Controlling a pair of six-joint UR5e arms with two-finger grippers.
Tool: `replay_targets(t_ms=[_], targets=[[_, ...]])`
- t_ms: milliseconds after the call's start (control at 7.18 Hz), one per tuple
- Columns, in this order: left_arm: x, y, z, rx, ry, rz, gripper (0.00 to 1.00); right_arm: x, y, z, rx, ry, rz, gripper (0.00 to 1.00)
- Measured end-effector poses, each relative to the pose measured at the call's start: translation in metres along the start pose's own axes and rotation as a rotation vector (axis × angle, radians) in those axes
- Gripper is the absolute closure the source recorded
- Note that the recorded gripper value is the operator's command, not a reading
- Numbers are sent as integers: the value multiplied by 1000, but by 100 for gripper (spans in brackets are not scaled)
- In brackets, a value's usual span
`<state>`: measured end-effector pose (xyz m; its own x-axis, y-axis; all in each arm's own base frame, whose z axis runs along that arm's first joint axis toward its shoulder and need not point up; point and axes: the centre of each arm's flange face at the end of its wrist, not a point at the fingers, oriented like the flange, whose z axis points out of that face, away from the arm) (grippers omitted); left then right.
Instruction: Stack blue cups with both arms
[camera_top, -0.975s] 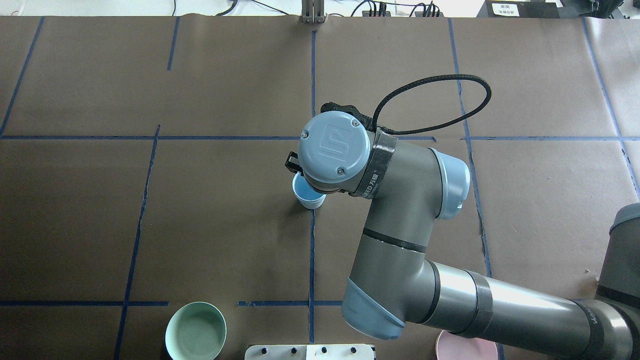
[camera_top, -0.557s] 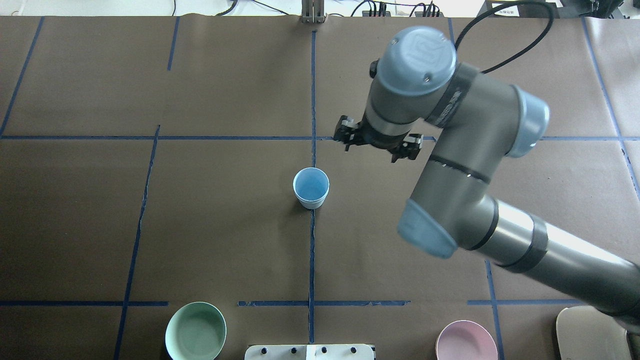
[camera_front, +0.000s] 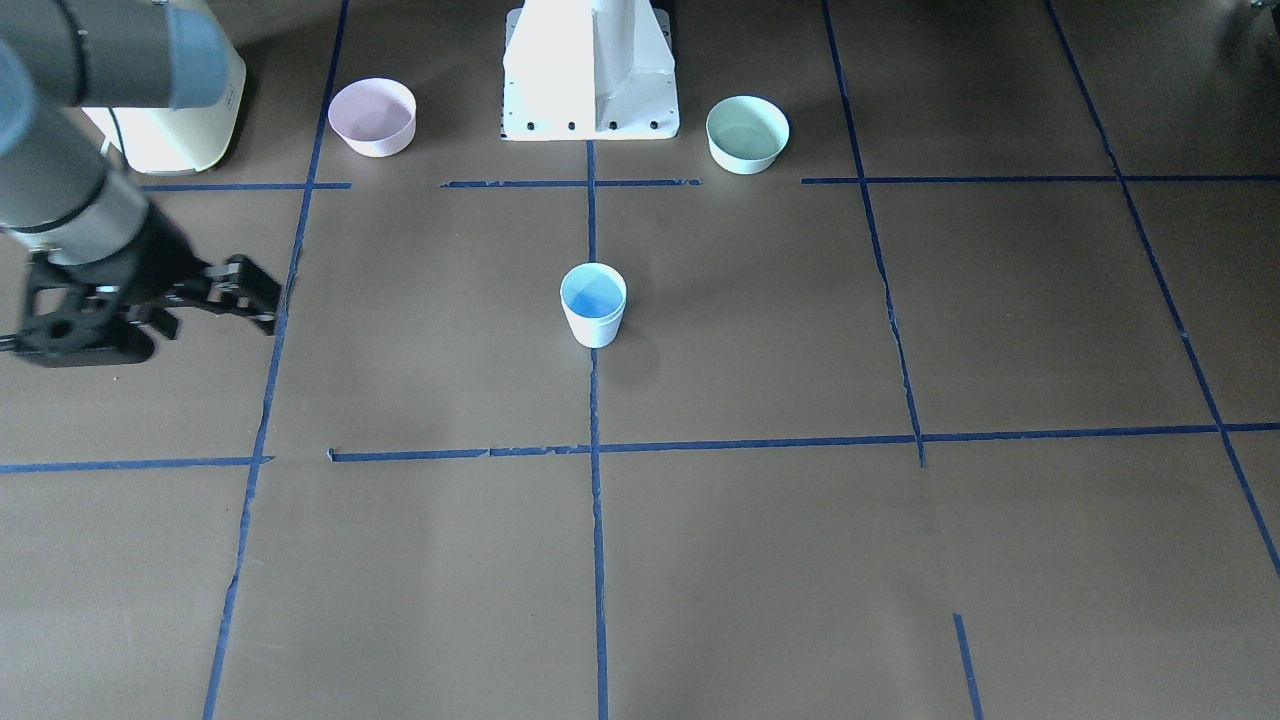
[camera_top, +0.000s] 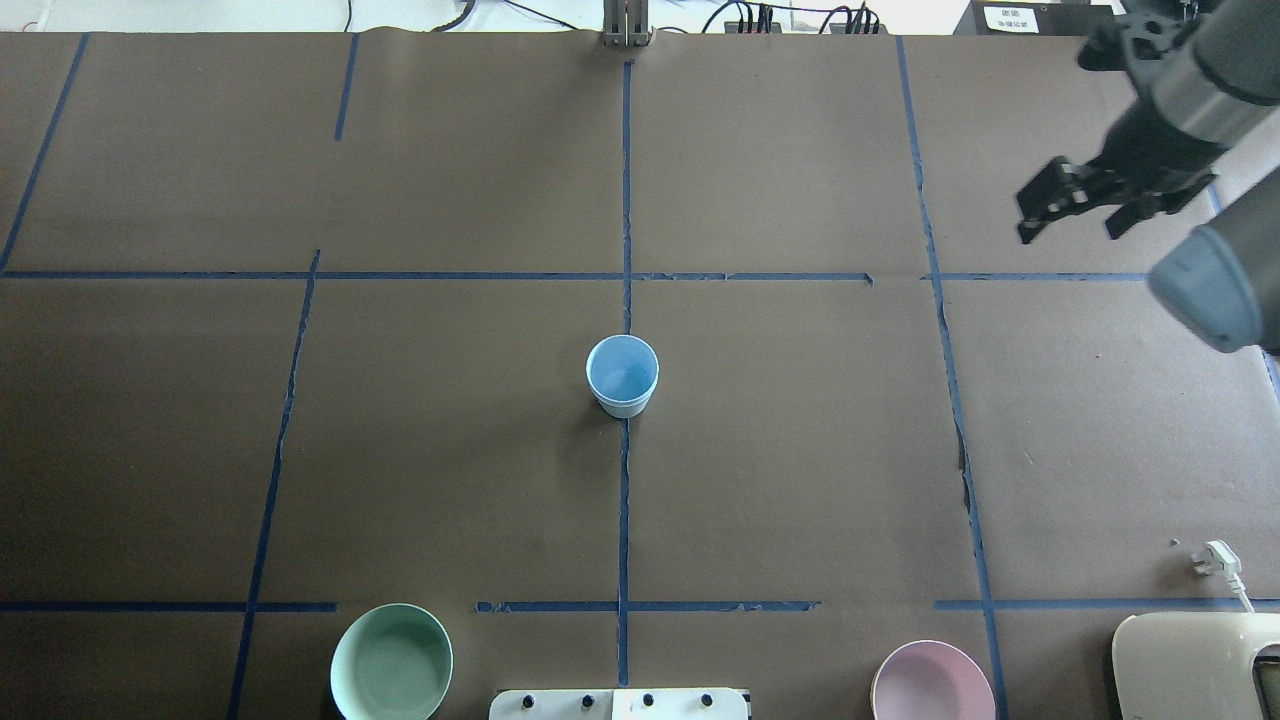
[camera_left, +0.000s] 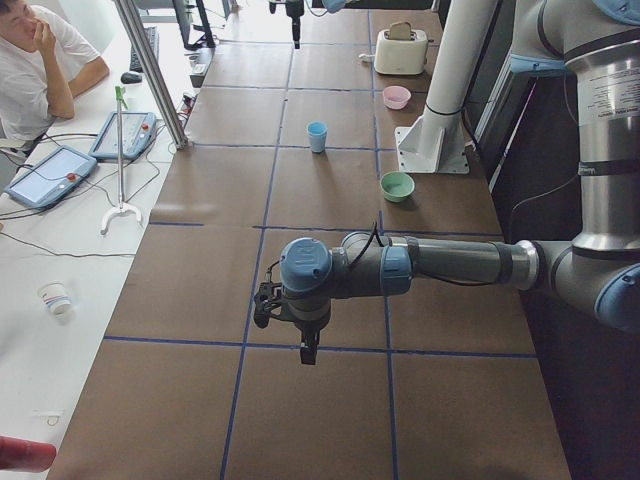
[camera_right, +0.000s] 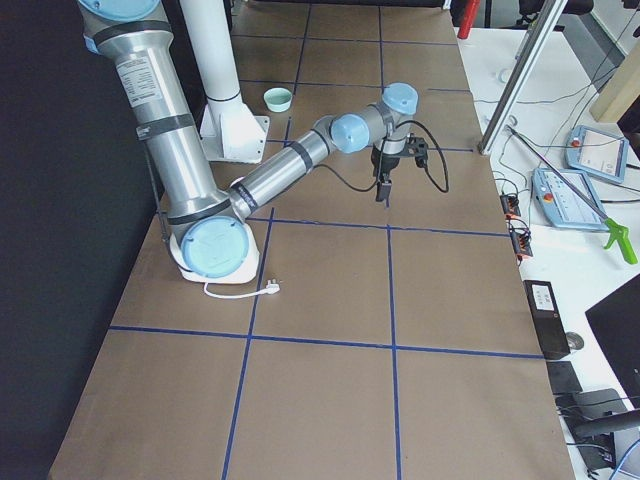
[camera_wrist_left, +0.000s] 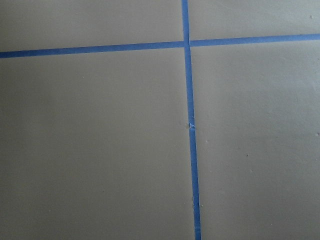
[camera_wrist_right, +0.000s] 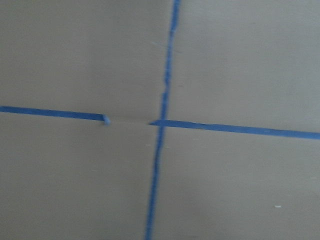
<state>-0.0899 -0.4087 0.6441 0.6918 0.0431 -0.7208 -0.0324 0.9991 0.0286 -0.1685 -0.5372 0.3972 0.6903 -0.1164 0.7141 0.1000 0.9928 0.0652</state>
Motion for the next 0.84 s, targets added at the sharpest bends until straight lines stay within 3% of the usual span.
replay_targets(t_ms=[418, 836], targets=[[0, -1, 0, 9, -5, 13, 0, 209, 106, -11, -17, 9, -135, 0], [3, 1, 0, 11, -4, 23, 0, 292, 199, 6, -18, 23, -77, 0]])
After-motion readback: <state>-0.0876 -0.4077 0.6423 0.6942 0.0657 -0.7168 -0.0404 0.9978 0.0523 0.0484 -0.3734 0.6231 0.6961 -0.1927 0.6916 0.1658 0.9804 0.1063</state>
